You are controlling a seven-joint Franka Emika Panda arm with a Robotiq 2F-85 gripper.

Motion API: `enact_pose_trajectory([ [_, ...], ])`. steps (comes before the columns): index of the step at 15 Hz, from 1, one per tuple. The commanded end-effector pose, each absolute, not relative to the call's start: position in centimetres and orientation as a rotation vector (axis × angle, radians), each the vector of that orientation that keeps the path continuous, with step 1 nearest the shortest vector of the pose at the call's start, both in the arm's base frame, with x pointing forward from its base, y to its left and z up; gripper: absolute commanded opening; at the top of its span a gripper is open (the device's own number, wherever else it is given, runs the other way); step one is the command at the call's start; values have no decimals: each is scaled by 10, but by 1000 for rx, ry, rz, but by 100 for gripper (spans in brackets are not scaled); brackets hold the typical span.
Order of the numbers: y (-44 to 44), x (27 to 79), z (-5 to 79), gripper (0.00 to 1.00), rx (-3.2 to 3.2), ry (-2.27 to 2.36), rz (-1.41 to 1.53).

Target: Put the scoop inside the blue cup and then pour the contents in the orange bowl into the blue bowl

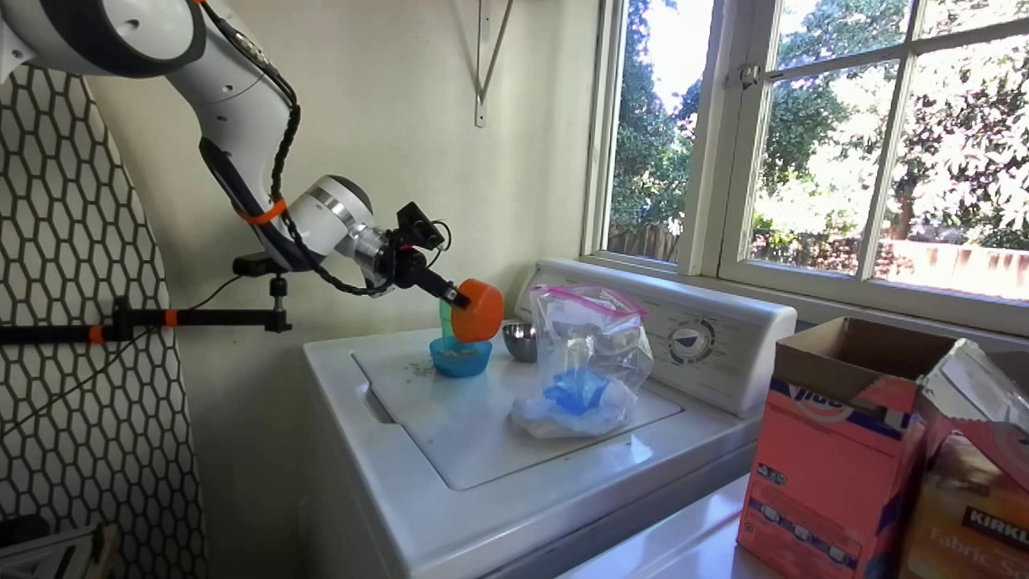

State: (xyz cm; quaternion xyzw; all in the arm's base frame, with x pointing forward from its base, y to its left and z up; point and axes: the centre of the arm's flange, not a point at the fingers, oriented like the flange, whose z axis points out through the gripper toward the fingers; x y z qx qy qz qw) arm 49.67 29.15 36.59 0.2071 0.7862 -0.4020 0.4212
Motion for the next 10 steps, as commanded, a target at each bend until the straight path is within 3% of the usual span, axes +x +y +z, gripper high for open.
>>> enact_pose_trajectory([
  [1, 296, 490, 347, 1, 464, 1986, -1039],
  [10, 293, 500, 367, 1, 623, 2025, -986],
])
